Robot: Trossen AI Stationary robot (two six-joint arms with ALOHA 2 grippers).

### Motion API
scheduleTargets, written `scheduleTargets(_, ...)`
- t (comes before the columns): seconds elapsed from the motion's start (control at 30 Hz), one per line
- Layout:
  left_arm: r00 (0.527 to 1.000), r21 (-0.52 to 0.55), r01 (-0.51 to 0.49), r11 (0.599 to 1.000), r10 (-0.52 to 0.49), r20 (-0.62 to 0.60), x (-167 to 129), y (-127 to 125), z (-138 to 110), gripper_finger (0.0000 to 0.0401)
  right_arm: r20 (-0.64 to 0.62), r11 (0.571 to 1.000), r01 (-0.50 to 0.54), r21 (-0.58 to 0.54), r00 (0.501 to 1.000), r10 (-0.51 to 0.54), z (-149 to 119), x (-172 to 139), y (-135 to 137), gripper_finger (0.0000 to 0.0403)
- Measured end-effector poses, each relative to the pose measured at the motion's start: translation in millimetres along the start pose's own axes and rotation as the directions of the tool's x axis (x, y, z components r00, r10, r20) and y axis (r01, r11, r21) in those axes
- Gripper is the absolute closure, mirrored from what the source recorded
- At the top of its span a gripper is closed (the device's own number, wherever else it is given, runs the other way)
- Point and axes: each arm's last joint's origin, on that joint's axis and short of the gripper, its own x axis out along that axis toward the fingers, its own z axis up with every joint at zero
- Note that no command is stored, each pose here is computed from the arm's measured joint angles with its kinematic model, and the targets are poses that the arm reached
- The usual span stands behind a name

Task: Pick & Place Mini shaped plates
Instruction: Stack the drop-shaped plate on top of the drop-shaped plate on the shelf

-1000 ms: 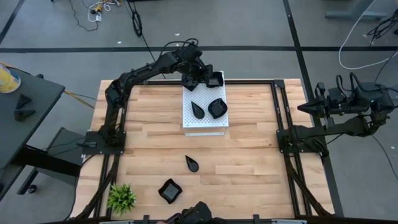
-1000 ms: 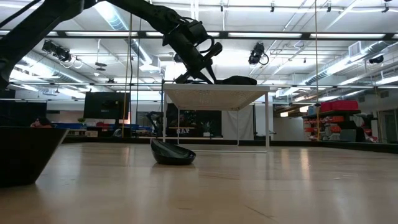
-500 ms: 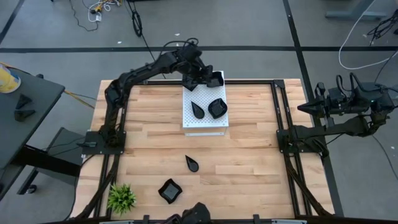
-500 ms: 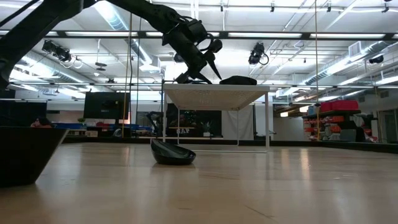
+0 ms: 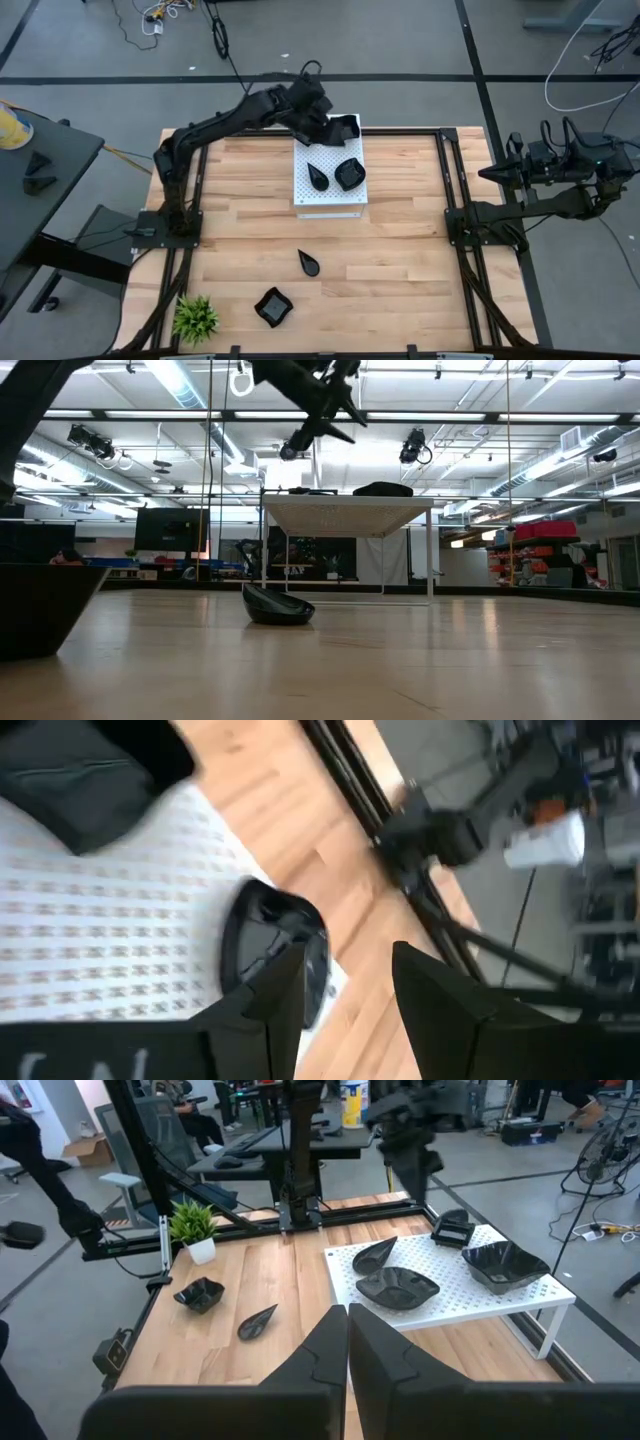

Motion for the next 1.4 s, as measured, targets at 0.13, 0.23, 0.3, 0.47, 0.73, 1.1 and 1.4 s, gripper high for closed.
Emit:
scheduleTargets(0.13, 0.998, 0.091, -0.005, 0.996, 0.011, -0.065, 4, -21, -23, 0.0245, 0.000, 1.000, 0.000, 0.000, 1.000, 0.000, 0, 0, 0, 0.0384)
scheduleTargets(0.23, 0.988, 0.175, -0.021, 0.984, 0.047, -0.146, 6, -33, -45, 0.0245, 0.000, 1.000, 0.000, 0.000, 1.000, 0.000, 0, 0, 0, 0.0384)
scheduleTargets(0.3, 0.976, 0.238, -0.065, 0.969, 0.112, -0.185, 9, -39, -60, 0.0245, -0.001, 1.000, 0.000, 0.000, 1.000, 0.000, 0, 0, 0, 0.0384)
scheduleTargets(0.47, 0.923, 0.441, -0.156, 0.884, 0.289, -0.254, 12, -53, -99, 0.0245, 0.000, 1.000, 0.000, 0.000, 1.000, 0.000, 0, 0, 0, 0.0384)
scheduleTargets(0.73, 0.882, 0.570, -0.132, 0.811, 0.358, -0.305, 15, -75, -140, 0.0245, -0.001, 1.000, 0.000, 0.000, 1.000, 0.000, 0, 0, 0, 0.0384)
scheduleTargets(1.1, 0.854, 0.587, -0.103, 0.803, 0.374, -0.361, 30, -87, -190, 0.0245, -0.001, 1.000, 0.000, 0.000, 1.000, 0.000, 0, 0, 0, 0.0384)
scheduleTargets(1.4, 0.834, 0.505, -0.149, 0.850, 0.382, -0.397, 31, -72, -232, 0.0245, 0.000, 1.000, 0.000, 0.000, 1.000, 0.000, 0, 0, 0, 0.0384)
